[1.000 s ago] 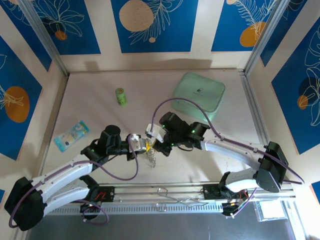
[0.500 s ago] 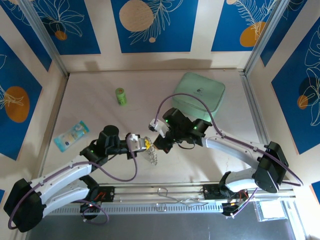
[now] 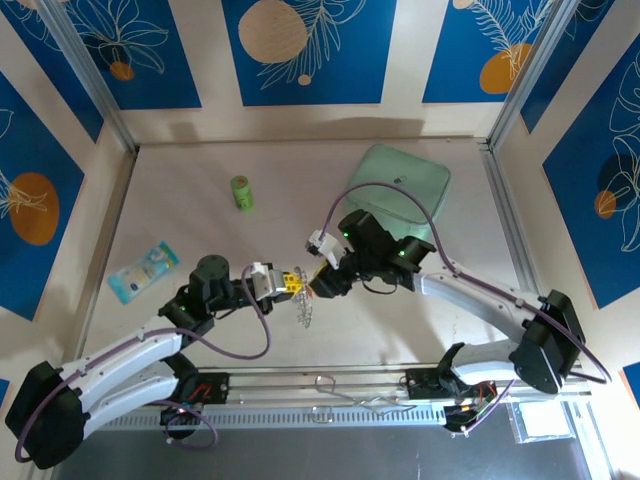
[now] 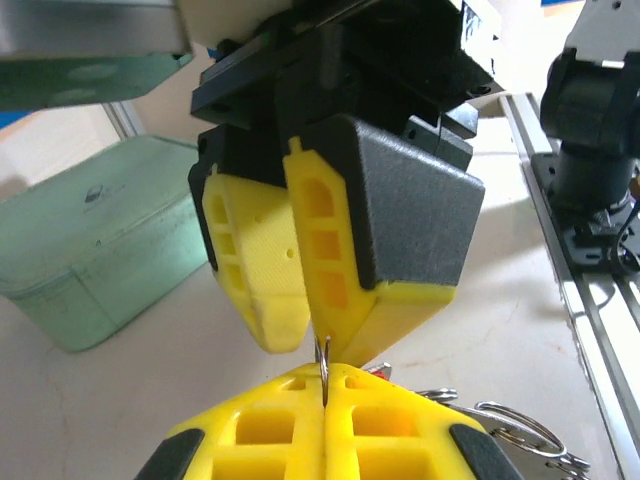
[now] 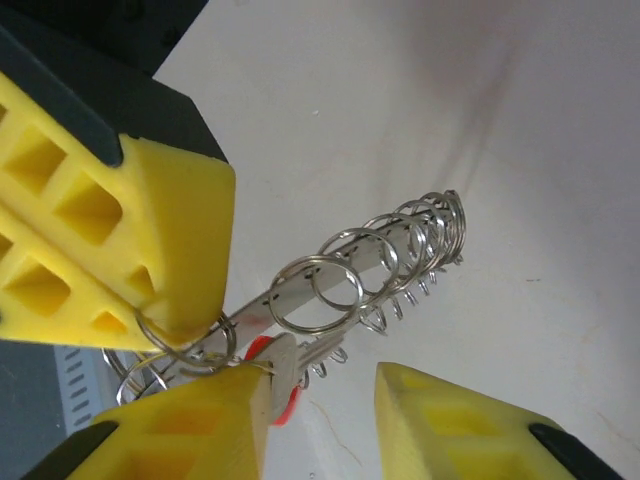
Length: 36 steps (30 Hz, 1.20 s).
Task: Put the keys on the keyring
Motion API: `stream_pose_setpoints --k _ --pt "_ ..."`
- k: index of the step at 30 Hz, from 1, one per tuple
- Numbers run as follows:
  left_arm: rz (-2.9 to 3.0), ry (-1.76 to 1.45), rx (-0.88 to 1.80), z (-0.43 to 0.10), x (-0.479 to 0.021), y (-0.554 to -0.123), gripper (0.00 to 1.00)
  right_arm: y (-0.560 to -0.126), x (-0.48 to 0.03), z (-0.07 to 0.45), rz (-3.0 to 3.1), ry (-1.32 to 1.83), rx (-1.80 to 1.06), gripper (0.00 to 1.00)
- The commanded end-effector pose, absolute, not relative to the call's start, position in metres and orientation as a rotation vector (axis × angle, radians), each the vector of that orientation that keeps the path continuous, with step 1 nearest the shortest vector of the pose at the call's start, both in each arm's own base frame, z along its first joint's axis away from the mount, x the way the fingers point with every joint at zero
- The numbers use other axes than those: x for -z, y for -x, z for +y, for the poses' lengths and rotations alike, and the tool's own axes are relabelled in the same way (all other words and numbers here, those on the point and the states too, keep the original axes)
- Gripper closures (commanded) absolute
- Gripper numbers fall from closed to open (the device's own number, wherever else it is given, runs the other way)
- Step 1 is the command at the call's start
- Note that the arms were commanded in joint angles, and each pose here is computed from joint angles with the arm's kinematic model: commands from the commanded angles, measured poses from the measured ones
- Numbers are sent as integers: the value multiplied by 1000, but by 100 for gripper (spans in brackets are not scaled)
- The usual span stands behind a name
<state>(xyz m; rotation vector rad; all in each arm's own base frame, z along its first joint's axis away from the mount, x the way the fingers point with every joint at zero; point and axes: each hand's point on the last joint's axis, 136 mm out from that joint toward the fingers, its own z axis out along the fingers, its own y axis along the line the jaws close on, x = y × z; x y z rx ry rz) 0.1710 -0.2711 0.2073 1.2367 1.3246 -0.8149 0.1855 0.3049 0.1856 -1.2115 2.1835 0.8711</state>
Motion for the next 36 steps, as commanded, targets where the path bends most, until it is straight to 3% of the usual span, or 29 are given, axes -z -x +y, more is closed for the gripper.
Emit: stream_pose_setpoints --k 1,6,12,23,36 --pt "1207 -1148 932 -277 -241 -163 100 -177 -200 297 2086 1218 -912 61" --pt "1195 -1120 983 -283 -244 -167 100 -166 -224 286 1793 1235 -905 55" --pt "1196 -1130 1039 -290 -242 -168 100 -189 -247 268 1555 1119 -686 53" --pt "1176 -1122 882 -285 -244 -182 100 -197 -246 260 1571 1085 -674 53" --pt "1140 -1089 862 -285 -250 -186 100 -155 -229 268 1403 1358 -755 53"
